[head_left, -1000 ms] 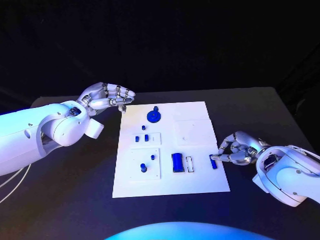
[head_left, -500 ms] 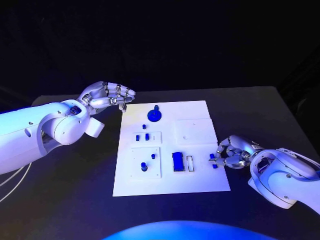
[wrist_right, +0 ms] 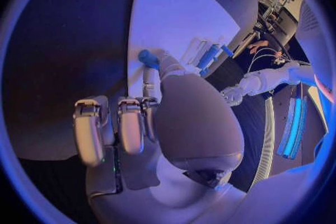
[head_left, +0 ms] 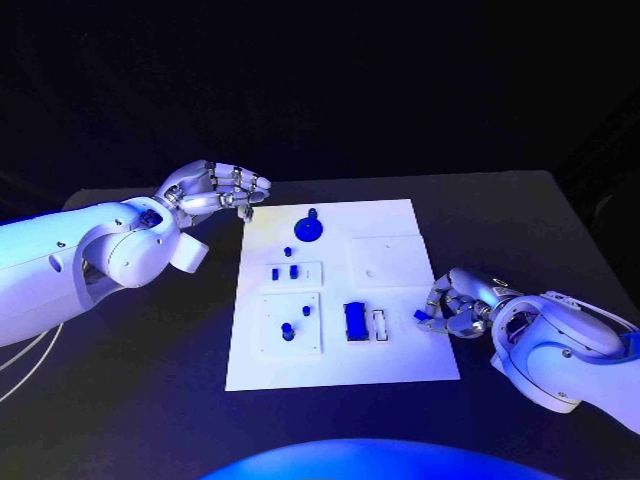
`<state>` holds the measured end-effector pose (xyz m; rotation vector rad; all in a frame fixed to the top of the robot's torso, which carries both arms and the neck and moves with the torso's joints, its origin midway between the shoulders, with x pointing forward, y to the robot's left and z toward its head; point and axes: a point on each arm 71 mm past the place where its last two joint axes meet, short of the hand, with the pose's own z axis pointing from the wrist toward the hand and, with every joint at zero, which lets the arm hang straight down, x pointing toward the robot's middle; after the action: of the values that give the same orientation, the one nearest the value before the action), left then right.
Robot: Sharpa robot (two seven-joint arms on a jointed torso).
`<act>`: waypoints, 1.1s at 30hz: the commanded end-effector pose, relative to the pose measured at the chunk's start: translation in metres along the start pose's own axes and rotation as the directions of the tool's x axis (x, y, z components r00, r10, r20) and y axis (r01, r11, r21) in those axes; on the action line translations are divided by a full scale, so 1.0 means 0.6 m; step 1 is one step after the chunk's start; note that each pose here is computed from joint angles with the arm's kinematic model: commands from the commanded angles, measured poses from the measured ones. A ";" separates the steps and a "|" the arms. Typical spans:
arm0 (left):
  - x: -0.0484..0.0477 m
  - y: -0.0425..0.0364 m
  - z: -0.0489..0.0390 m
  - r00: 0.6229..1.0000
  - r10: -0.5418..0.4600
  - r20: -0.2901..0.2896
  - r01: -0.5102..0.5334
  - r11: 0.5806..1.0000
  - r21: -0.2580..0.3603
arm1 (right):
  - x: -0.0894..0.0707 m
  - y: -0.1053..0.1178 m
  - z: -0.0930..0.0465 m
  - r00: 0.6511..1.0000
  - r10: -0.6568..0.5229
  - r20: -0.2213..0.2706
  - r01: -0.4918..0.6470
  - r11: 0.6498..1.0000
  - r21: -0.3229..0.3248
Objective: Assemble the parts on the task board
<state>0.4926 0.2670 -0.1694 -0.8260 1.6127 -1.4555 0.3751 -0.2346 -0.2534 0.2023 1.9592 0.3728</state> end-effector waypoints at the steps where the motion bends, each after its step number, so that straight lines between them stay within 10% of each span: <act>1: 0.003 -0.002 0.000 1.000 -0.005 -0.017 0.005 1.000 0.008 | 0.030 -0.016 -0.003 0.984 -0.138 -0.111 0.144 0.988 0.053; 21: 0.002 -0.002 -0.001 1.000 -0.003 -0.016 0.004 1.000 0.007 | 0.021 0.020 -0.008 1.000 -0.009 -0.018 0.009 1.000 0.009; 33: 0.003 -0.002 0.000 1.000 -0.004 -0.019 0.004 1.000 0.007 | 0.010 0.069 -0.017 0.970 0.235 -0.065 -0.237 0.971 -0.018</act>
<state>0.4924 0.2678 -0.1694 -0.8259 1.6146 -1.4543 0.3643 -0.1979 -0.2391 0.3030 1.9744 0.5068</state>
